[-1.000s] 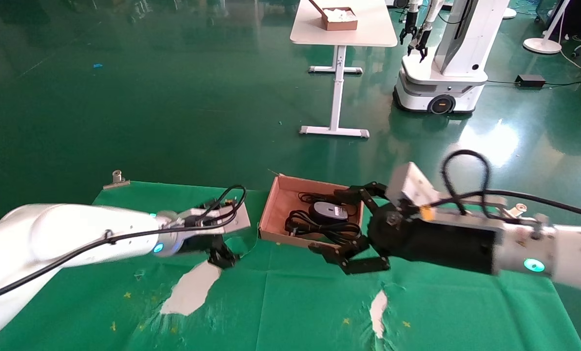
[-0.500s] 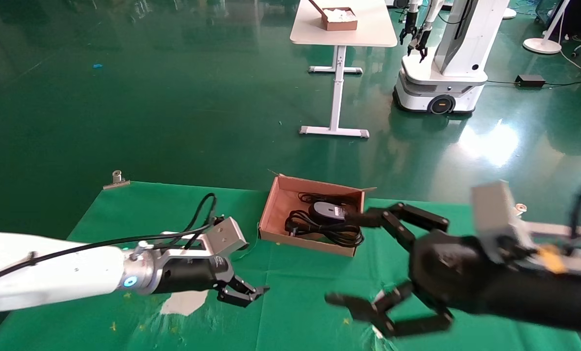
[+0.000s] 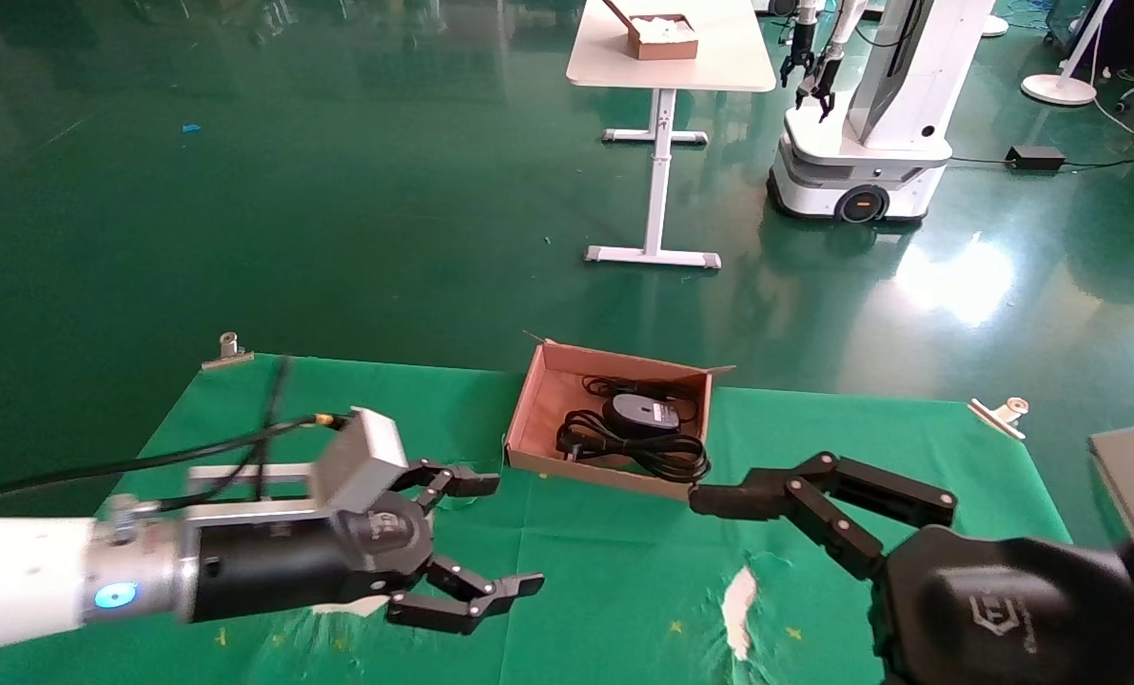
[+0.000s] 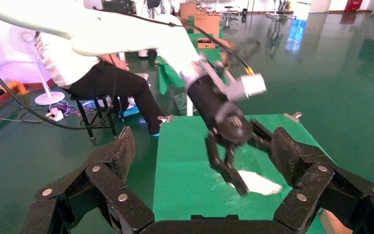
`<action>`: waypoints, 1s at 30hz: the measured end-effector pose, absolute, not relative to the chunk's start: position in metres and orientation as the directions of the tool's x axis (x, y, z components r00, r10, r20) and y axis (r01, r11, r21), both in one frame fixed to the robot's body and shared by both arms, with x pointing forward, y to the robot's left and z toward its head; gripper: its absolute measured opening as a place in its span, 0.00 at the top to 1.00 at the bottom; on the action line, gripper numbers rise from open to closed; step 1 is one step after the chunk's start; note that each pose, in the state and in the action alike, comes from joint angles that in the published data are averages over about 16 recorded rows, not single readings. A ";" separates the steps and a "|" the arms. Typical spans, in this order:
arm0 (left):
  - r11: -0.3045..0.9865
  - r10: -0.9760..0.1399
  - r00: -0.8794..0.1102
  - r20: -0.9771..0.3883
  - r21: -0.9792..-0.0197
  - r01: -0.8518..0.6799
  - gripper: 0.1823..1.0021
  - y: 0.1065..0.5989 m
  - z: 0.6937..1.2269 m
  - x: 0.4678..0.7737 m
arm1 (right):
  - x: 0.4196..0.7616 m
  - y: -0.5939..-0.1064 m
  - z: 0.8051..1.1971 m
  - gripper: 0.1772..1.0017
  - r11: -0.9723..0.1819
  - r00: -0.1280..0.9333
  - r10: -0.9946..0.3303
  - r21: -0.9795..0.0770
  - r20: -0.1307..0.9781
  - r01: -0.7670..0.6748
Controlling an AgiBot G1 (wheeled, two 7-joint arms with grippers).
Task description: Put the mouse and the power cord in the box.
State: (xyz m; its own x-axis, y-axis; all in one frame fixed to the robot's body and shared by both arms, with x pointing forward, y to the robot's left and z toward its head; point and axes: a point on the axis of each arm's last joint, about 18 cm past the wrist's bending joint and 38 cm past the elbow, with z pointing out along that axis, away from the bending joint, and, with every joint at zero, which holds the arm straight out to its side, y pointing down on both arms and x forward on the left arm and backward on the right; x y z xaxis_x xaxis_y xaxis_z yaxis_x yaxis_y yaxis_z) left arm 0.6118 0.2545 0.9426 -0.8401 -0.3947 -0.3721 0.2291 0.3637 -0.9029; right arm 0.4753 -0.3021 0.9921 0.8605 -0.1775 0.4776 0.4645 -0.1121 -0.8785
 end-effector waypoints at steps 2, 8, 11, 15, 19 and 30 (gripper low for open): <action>0.330 -0.377 -0.850 -0.369 -0.911 0.248 0.00 0.259 0.948 0.599 | 0.475 -0.302 0.992 0.00 -0.112 0.860 -0.177 -0.878 0.478 0.464; 0.239 -0.316 -0.869 -0.381 -0.918 0.316 0.00 0.273 0.964 0.559 | 0.475 -0.302 0.992 0.00 -0.112 0.860 -0.177 -0.878 0.478 0.464; 0.199 -0.282 -0.872 -0.399 -0.914 0.354 0.00 0.281 0.972 0.538 | 0.475 -0.302 0.992 0.00 -0.112 0.860 -0.177 -0.878 0.478 0.464; 0.156 -0.236 -0.871 -0.430 -0.902 0.403 0.00 0.290 0.982 0.510 | 0.475 -0.302 0.992 0.00 -0.112 0.861 -0.177 -0.878 0.478 0.465; 0.124 -0.196 -0.865 -0.462 -0.886 0.446 0.00 0.297 0.989 0.486 | 0.475 -0.302 0.992 0.00 -0.111 0.861 -0.177 -0.878 0.478 0.465; 0.097 -0.155 -0.854 -0.496 -0.868 0.486 0.00 0.303 0.996 0.462 | 0.475 -0.302 0.992 0.00 -0.111 0.861 -0.176 -0.878 0.478 0.465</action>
